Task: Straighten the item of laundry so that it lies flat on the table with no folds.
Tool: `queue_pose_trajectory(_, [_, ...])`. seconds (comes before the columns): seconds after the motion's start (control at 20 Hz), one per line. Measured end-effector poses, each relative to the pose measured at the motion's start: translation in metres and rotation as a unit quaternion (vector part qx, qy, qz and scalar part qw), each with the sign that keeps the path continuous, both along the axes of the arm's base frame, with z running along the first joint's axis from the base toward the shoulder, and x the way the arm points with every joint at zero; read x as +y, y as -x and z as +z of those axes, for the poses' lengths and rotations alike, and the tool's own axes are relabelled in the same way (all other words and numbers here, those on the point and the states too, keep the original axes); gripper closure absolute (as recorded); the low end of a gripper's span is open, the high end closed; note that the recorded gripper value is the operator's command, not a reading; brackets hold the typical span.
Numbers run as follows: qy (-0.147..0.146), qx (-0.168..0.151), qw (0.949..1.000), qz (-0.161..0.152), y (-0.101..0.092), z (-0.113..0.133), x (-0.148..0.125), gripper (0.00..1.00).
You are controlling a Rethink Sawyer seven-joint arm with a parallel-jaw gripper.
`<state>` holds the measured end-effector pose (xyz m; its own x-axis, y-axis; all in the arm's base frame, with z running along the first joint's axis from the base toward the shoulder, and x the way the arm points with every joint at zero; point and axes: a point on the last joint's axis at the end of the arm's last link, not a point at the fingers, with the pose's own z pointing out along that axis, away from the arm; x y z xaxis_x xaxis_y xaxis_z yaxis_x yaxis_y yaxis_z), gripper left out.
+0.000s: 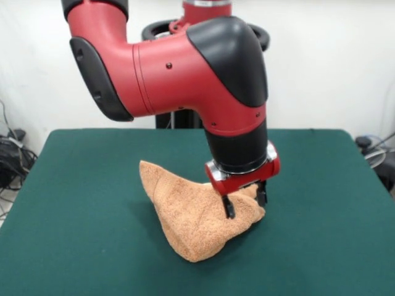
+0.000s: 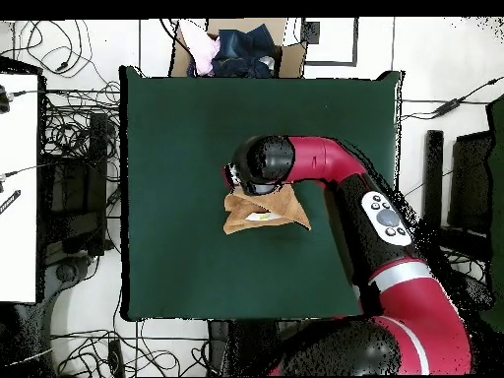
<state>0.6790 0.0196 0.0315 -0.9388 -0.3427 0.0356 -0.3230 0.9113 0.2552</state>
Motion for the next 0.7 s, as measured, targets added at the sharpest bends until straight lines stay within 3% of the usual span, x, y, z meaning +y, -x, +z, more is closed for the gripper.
queue_pose_trajectory(0.7, [0.001, 0.003, 0.9999, -0.016, 0.006, 0.004, -0.026, 0.00])
